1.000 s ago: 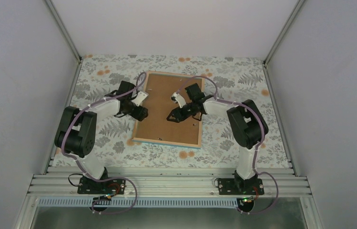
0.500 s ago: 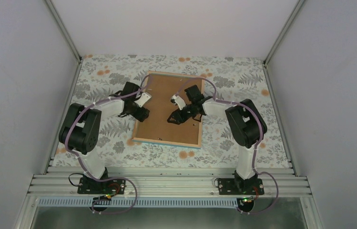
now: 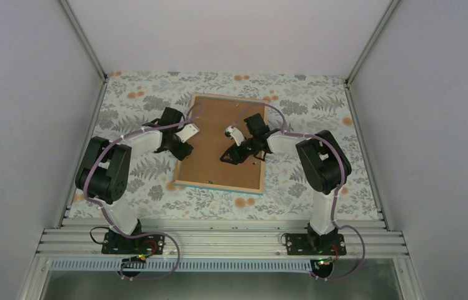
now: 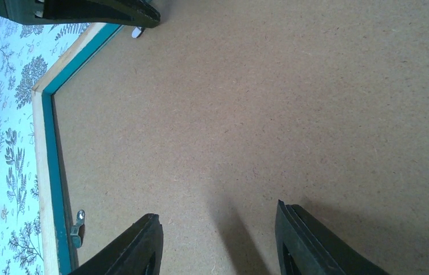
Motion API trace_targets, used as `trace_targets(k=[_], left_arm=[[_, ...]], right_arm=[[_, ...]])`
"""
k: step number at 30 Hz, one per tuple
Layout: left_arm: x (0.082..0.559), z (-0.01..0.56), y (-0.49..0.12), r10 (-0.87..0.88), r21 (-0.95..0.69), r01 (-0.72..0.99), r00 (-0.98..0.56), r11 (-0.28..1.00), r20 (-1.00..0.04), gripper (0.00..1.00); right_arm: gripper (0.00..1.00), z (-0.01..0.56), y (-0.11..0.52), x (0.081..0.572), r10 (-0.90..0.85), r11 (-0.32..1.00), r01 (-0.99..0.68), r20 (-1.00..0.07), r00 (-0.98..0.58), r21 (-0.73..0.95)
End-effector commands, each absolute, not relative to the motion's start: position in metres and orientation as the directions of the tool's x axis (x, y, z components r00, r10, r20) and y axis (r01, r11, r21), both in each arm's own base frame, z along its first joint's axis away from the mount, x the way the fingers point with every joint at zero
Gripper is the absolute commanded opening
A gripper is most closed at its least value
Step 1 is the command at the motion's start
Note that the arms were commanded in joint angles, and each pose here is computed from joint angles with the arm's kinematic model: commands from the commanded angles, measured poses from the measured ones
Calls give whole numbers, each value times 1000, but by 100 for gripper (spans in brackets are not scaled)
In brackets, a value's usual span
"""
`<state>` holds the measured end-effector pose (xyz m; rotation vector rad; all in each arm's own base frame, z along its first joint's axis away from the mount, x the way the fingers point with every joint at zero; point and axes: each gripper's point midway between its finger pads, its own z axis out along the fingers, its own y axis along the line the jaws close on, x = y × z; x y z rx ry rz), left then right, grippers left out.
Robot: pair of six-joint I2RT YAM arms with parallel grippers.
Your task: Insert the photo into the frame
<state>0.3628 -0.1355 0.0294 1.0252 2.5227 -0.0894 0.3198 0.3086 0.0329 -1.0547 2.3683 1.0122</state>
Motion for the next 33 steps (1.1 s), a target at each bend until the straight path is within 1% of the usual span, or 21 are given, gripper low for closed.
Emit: trace_targets(k=[1,5,8,12,17,21,26,33], left_arm=[[347,13,-107,730,167,714,-636,680,-251,66],[350,16,-106,750,186,729,-616,659,-242,59],[350,18,-108,767,178,750,-595,637,-238,57],[345,20,-112,811,169,799,-540,578,-225,56],[341,23,-114,836,170,824,-502,540,-221,57],[349,28,-110,847,219,822,-485,526,-216,49],[355,35,-114,847,217,824,-476,524,-237,39],[354,47,-123,856,212,841,-437,498,-277,39]], right_arm=[[51,-24,258,298,-542,628,-643,-346,-765,438],[51,-25,257,297,-546,629,-645,-345,-764,433],[51,-26,255,296,-551,632,-647,-340,-762,427],[50,-26,254,297,-553,633,-650,-341,-760,421],[50,-26,253,298,-549,636,-646,-341,-763,421],[50,-26,253,297,-551,635,-648,-341,-761,421],[50,-26,253,297,-553,634,-649,-341,-760,420],[49,-27,252,296,-558,633,-653,-341,-757,415]])
